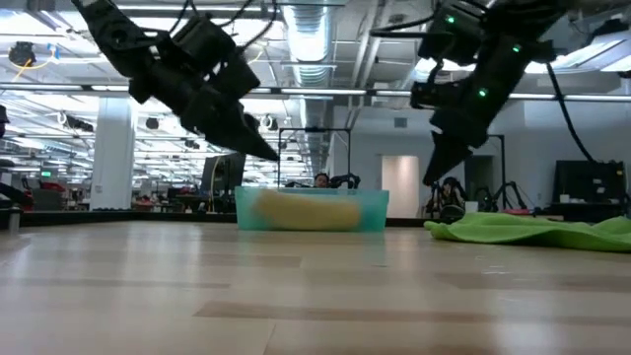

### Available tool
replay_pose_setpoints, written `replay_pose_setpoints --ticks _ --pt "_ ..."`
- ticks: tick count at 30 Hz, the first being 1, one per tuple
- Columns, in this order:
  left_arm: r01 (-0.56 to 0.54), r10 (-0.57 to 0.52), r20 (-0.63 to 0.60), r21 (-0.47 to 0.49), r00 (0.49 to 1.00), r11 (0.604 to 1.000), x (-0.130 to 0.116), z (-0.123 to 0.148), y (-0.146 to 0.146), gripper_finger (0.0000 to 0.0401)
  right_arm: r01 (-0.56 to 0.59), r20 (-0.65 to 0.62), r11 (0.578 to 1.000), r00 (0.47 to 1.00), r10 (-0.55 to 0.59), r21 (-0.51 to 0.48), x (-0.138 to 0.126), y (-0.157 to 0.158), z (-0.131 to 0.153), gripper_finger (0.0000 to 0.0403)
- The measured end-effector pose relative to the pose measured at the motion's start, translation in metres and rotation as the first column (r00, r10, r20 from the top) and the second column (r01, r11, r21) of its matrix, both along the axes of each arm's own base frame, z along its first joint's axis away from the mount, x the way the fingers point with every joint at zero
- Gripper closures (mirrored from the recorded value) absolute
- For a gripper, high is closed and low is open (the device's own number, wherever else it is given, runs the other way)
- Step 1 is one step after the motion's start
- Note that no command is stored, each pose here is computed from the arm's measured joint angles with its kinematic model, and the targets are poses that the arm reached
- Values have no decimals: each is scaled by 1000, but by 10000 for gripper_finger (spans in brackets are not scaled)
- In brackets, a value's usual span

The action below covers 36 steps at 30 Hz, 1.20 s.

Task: Roll microfiber towels into tight, uniform cylinder then place into a basket
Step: Put the rolled orange microfiber towel into the green bin

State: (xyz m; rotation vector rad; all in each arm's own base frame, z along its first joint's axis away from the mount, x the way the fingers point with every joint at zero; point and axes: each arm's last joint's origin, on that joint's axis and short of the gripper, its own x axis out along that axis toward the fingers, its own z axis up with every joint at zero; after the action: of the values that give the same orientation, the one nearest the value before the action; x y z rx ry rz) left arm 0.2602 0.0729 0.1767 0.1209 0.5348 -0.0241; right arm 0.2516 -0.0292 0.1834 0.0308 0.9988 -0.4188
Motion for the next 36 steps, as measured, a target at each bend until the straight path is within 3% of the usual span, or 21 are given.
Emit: replay_pose_setpoints --ticks 13,19,23,36 --pt "-67 58 -139 -60 989 996 35 -30 13 216 -25 26 999 999 26 -34 -4 17 -13 349" --pt "-251 264 -177 92 948 964 51 -36 26 216 -22 27 999 999 23 -33 -4 16 -12 349" --pt "-310 327 -175 118 929 943 51 -35 30 216 -24 30 999 999 25 -34 -4 16 -12 349" --pt "-335 340 -73 72 938 940 57 -28 31 216 -24 32 999 999 25 -33 -3 16 -12 349"
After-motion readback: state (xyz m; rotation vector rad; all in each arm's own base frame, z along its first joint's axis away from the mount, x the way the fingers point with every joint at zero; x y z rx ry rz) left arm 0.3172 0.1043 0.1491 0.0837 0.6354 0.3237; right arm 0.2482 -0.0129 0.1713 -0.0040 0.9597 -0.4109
